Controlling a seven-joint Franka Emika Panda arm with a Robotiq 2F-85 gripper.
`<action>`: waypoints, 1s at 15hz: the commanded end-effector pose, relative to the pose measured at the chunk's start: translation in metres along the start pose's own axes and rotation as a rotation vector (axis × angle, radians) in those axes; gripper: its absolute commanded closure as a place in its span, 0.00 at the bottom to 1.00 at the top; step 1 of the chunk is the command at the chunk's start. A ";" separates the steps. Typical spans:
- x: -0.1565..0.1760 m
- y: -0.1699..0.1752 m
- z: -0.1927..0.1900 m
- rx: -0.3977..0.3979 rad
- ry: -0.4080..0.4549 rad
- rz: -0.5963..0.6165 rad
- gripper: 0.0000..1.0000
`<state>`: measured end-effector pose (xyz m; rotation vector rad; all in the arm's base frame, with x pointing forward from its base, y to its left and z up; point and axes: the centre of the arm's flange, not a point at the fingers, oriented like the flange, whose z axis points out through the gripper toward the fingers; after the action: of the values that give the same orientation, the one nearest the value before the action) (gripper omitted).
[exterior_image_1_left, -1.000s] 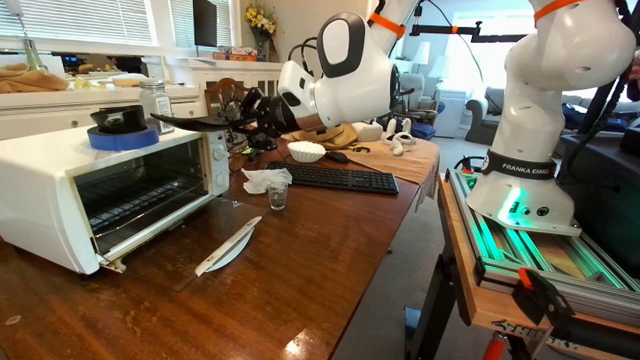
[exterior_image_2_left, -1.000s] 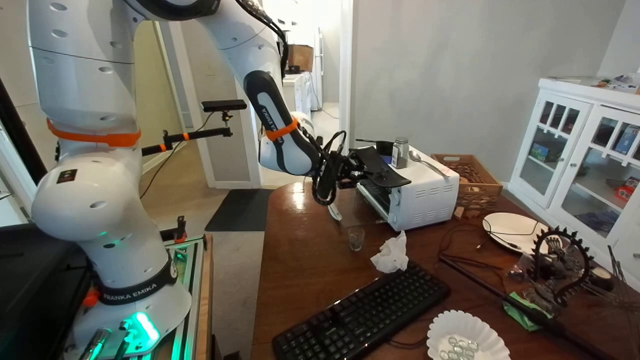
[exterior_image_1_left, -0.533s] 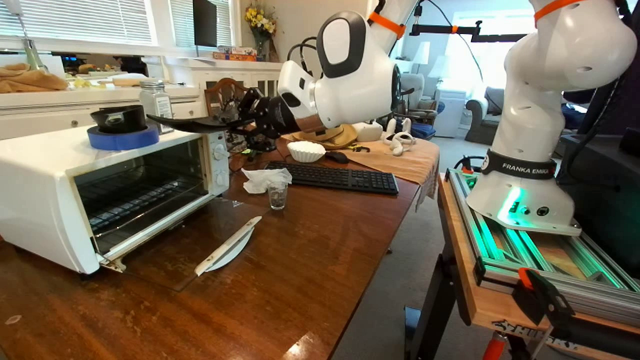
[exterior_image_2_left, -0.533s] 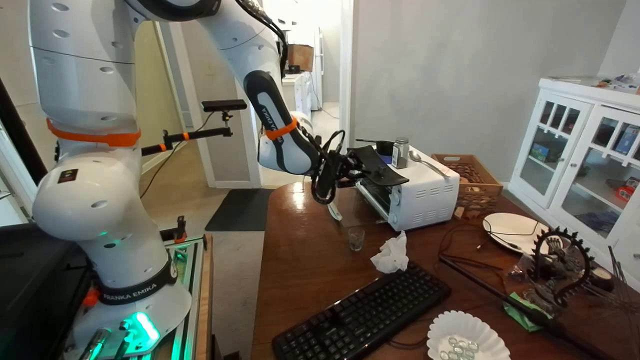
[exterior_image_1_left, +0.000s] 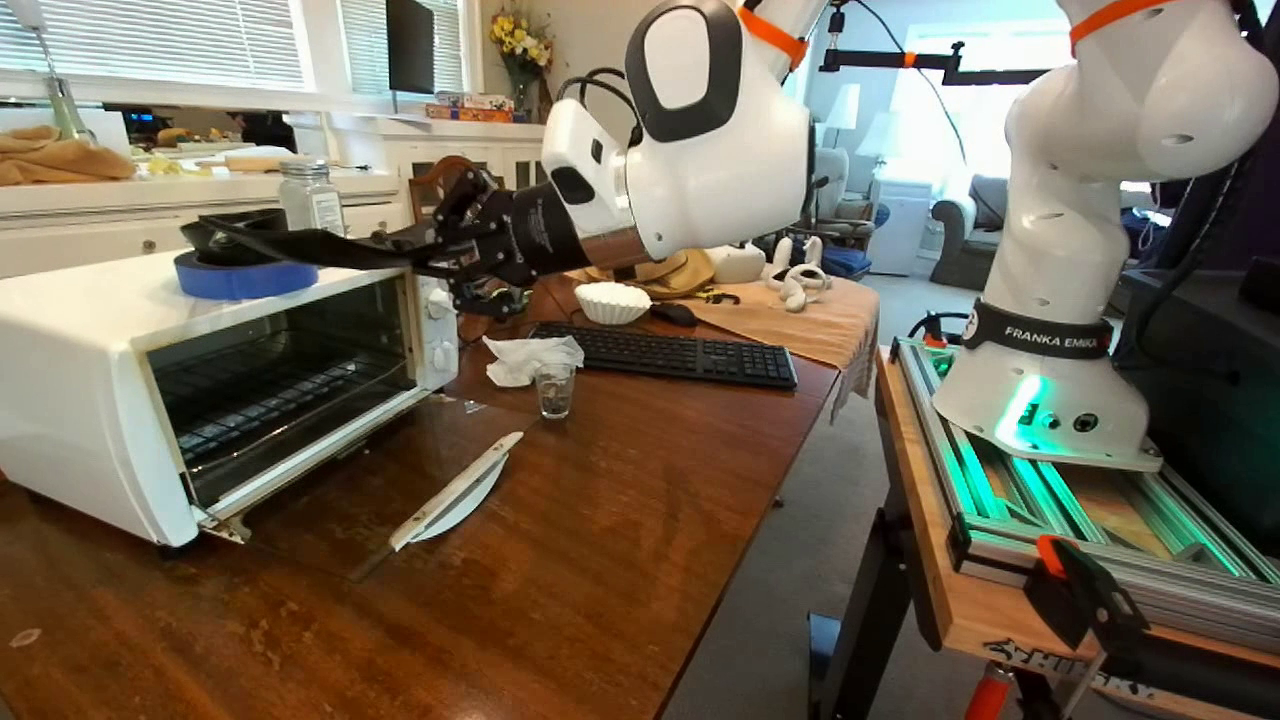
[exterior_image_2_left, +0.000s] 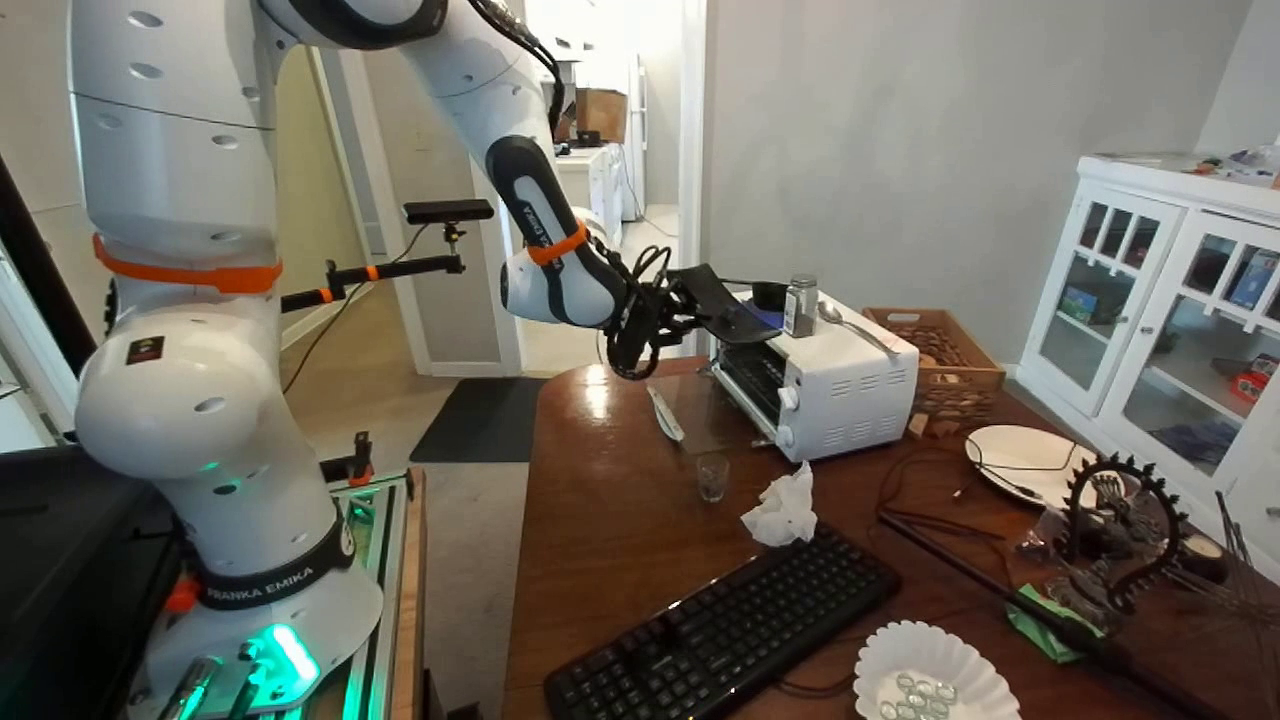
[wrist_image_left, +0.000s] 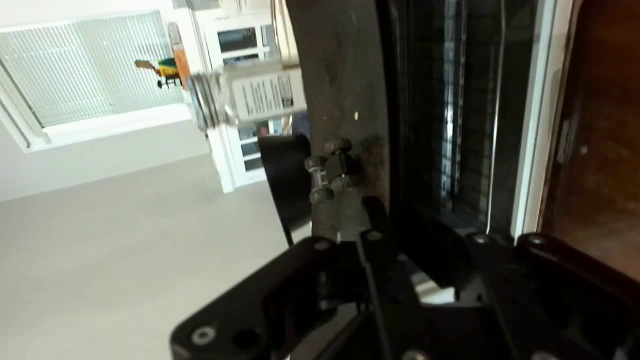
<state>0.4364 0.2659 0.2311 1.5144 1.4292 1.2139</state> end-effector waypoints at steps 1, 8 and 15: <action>0.001 -0.004 0.021 0.018 0.157 0.057 0.96; 0.066 0.004 0.014 0.011 0.265 0.127 0.96; 0.034 -0.003 -0.005 0.174 0.300 0.114 0.96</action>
<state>0.4098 0.3655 0.2649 1.5879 1.5683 1.4373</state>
